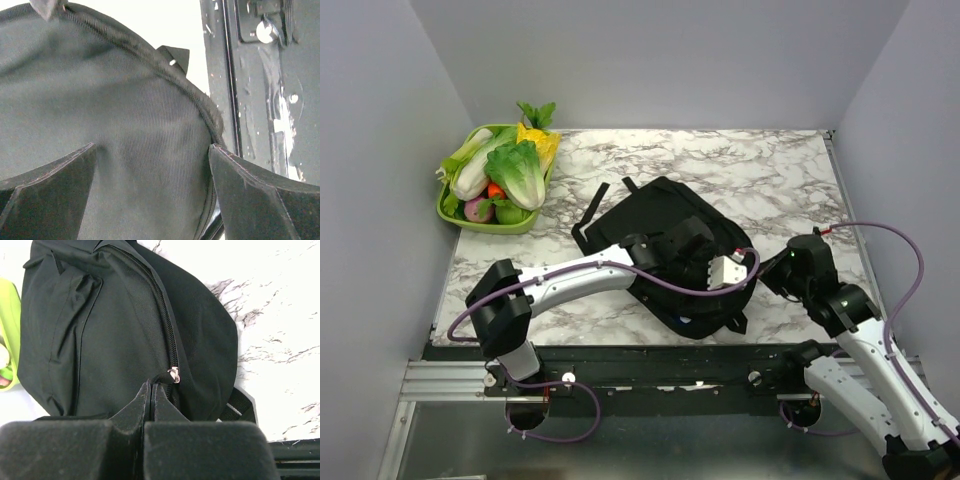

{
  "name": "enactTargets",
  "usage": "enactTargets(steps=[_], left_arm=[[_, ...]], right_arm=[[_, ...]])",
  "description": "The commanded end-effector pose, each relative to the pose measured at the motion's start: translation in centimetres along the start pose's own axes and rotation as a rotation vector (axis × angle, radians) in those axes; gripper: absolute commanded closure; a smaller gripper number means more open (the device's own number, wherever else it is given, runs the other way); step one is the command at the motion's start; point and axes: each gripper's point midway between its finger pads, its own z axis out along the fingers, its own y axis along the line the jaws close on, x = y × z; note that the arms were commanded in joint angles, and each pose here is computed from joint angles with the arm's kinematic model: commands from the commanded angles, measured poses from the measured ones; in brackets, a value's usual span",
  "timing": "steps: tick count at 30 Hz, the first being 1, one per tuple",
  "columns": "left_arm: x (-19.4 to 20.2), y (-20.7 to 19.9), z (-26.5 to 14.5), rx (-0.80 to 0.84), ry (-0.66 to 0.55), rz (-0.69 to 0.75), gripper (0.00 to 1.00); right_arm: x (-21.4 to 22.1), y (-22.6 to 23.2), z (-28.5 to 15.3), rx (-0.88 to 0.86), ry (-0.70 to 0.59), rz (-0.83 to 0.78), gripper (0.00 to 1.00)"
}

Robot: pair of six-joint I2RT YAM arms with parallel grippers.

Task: Pack the student bag
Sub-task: Zip the student bag at the center of the board.

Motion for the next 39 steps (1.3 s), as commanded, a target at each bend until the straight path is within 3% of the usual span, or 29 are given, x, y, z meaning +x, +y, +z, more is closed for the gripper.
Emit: enactTargets(steps=[1,6,10,16,21,22,24,26,31,39], left_arm=[[-3.1,0.4,0.8,-0.072,-0.051,-0.042,0.01],[-4.2,-3.3,1.2,0.029,-0.041,-0.049,0.01],[-2.8,-3.9,2.5,-0.002,0.0,-0.012,0.01],[0.4,0.6,4.0,-0.236,0.091,0.116,0.01],[-0.8,6.1,1.6,-0.453,0.073,0.212,0.01],[-1.1,6.7,1.2,-0.459,0.066,0.205,0.03],[-2.2,8.2,-0.3,-0.48,0.049,0.173,0.17],[-3.4,8.1,-1.1,-0.455,0.019,0.176,0.28],[-3.6,6.7,-1.3,-0.38,0.017,0.148,0.48],[-4.9,3.6,-0.7,-0.217,-0.029,0.028,0.45]], right_arm=[[-1.3,2.5,-1.2,-0.107,-0.035,0.036,1.0],[-1.0,1.3,-1.4,-0.087,-0.039,0.038,1.0],[-0.6,0.6,-1.4,-0.084,-0.038,0.05,0.99],[-0.4,-0.5,-1.7,-0.061,-0.042,0.046,0.99],[0.4,-1.9,-1.8,-0.035,-0.032,0.046,0.93],[0.6,-2.2,-1.8,-0.03,-0.027,0.047,0.91],[0.9,-2.6,-1.7,-0.026,-0.023,0.049,0.81],[1.3,-3.1,-1.5,-0.014,-0.017,0.05,0.69],[1.4,-3.2,-1.5,-0.017,-0.017,0.05,0.53],[2.7,-3.0,-0.7,-0.053,0.029,0.066,0.49]])
